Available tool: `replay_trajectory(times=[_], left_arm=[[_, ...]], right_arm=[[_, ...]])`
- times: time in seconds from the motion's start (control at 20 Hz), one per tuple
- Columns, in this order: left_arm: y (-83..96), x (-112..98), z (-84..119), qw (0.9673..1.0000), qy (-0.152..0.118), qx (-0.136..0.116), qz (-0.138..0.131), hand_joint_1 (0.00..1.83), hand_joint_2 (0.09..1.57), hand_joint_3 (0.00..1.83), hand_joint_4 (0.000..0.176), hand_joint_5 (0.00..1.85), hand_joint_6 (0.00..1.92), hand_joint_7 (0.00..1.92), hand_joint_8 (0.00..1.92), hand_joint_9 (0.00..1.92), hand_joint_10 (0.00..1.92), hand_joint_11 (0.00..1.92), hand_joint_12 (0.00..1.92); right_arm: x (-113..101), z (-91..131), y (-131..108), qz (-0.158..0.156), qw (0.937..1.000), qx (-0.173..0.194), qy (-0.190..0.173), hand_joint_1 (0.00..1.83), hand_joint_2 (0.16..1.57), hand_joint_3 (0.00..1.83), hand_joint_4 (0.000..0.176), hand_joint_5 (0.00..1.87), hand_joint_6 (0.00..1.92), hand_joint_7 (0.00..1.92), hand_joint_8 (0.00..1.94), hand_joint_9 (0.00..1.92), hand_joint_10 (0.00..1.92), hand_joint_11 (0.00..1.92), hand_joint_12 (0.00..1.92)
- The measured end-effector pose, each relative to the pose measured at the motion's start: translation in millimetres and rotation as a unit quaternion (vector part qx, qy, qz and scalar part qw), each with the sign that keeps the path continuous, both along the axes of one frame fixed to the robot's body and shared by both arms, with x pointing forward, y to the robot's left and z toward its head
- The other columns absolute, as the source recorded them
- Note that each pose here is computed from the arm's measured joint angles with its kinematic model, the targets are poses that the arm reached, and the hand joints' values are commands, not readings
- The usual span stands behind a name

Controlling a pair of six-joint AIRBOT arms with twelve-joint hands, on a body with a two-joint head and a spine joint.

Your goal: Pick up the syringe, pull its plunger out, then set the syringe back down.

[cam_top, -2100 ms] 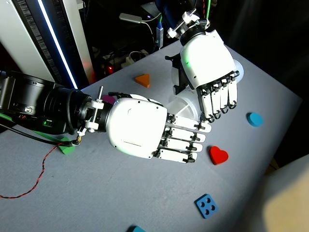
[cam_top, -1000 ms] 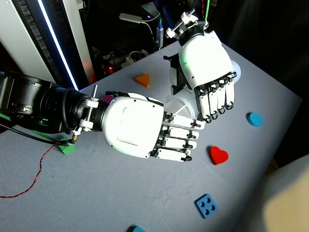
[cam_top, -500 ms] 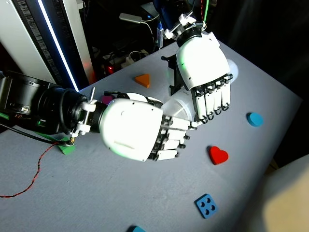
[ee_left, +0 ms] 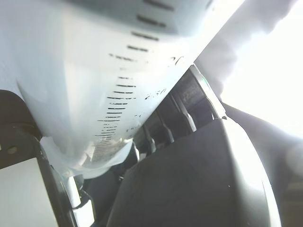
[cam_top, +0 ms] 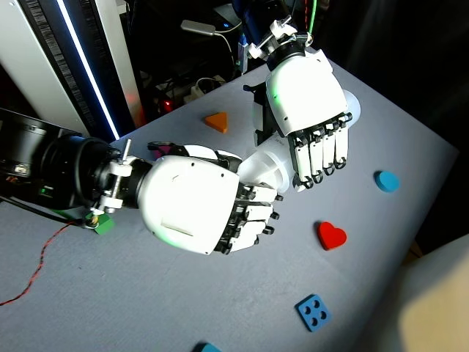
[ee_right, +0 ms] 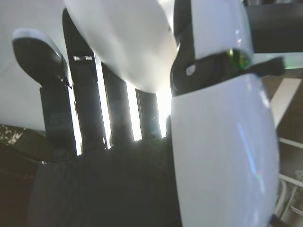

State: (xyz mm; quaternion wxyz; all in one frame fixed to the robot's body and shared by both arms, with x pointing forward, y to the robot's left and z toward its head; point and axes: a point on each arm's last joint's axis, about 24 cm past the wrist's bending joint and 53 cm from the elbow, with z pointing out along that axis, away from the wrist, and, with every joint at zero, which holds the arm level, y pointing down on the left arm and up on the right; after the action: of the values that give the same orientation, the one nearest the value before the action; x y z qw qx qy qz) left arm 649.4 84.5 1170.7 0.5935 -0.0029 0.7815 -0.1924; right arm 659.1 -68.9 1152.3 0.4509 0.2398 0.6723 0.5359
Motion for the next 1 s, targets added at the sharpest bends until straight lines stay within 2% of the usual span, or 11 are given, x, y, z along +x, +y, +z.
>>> replay_trajectory(times=[0.05,0.1,0.25,0.3,0.35,0.4,0.45,0.6,0.75,0.9,1.0], left_arm=[[0.2,0.0,-0.1,1.0,0.001,-0.002,-0.001,1.38,1.13,0.0,0.0,0.77,1.05,0.99,1.0,0.93,1.31,0.82,1.29],[0.8,0.2,0.5,1.0,0.001,-0.002,-0.001,1.38,1.15,0.0,0.0,0.74,1.06,0.97,1.04,0.93,1.33,0.83,1.28],[3.4,0.8,2.6,1.0,0.001,-0.004,-0.003,1.38,1.12,0.0,0.0,0.82,0.96,1.03,0.97,0.95,1.28,0.84,1.23],[5.3,1.1,2.9,1.0,0.001,-0.005,-0.002,1.38,1.13,0.0,0.0,0.82,1.0,1.0,0.99,0.9,1.3,0.86,1.22],[7.4,1.4,3.3,1.0,0.002,-0.006,-0.002,1.38,1.13,0.0,0.0,0.81,1.02,1.0,0.99,0.89,1.31,0.85,1.22],[8.8,1.5,3.4,1.0,0.003,-0.007,-0.002,1.37,1.14,0.0,0.0,0.8,1.04,0.99,1.02,0.87,1.33,0.83,1.25],[10.4,1.9,3.8,1.0,0.002,-0.006,-0.001,1.38,1.14,0.0,0.0,0.81,1.03,0.99,1.01,0.88,1.32,0.83,1.27],[15.2,3.1,4.7,1.0,0.003,-0.008,0.0,1.38,1.13,0.0,0.0,0.83,1.02,1.0,0.98,0.89,1.32,0.85,1.33],[20.3,5.1,6.7,1.0,0.001,-0.008,0.002,1.38,1.13,0.0,0.0,0.81,1.03,1.01,0.96,0.89,1.32,0.82,1.29],[24.2,6.2,7.2,1.0,0.0,-0.007,0.005,1.37,1.15,0.0,0.0,0.76,1.12,0.96,1.04,0.85,1.37,0.76,1.31],[24.9,6.4,7.0,1.0,0.0,-0.007,0.006,1.37,1.15,0.0,0.0,0.8,1.1,0.96,1.04,0.86,1.35,0.77,1.32]], right_arm=[[-0.1,0.3,-2.6,0.0,1.0,-0.003,0.001,1.47,1.1,0.0,0.0,0.88,0.91,1.07,0.71,0.97,1.14,0.85,1.55],[0.2,0.3,-4.3,0.0,1.0,-0.005,0.001,1.49,1.09,0.0,0.0,0.91,0.88,1.08,0.68,0.98,1.1,0.85,1.58],[0.9,2.8,-9.9,-0.001,0.9999,-0.011,-0.003,1.49,1.09,0.0,0.0,0.91,0.86,1.09,0.68,0.98,1.09,0.85,1.6],[1.1,4.5,-11.9,0.0,0.9999,-0.015,-0.007,1.49,1.09,0.0,0.0,0.9,0.86,1.09,0.68,0.98,1.09,0.85,1.6],[1.3,6.0,-14.1,0.001,0.9998,-0.019,-0.01,1.41,1.09,0.0,0.0,0.91,0.92,1.09,0.72,0.97,1.21,0.87,1.34],[1.6,7.5,-16.8,0.001,0.9996,-0.023,-0.013,1.48,1.09,0.0,0.0,0.92,0.85,1.1,0.67,0.98,1.1,0.85,1.54],[2.1,8.5,-19.2,0.0,0.9996,-0.026,-0.015,1.49,1.08,0.0,0.0,0.92,0.84,1.11,0.65,0.98,1.09,0.85,1.58],[2.8,14.2,-25.4,0.002,0.9991,-0.035,-0.024,1.49,1.08,0.0,0.0,0.92,0.85,1.1,0.65,0.99,1.07,0.85,1.59],[4.1,17.6,-31.1,0.002,0.9988,-0.042,-0.026,1.49,1.08,0.0,0.0,0.93,0.85,1.1,0.65,0.99,1.07,0.85,1.59],[4.1,20.7,-34.3,0.005,0.9981,-0.052,-0.032,1.49,1.09,0.0,0.0,0.9,0.87,1.11,0.65,0.97,1.1,0.87,1.58],[4.2,24.1,-36.3,0.008,0.9974,-0.061,-0.039,1.49,1.09,0.0,0.0,0.9,0.88,1.1,0.66,0.97,1.08,0.87,1.58]])
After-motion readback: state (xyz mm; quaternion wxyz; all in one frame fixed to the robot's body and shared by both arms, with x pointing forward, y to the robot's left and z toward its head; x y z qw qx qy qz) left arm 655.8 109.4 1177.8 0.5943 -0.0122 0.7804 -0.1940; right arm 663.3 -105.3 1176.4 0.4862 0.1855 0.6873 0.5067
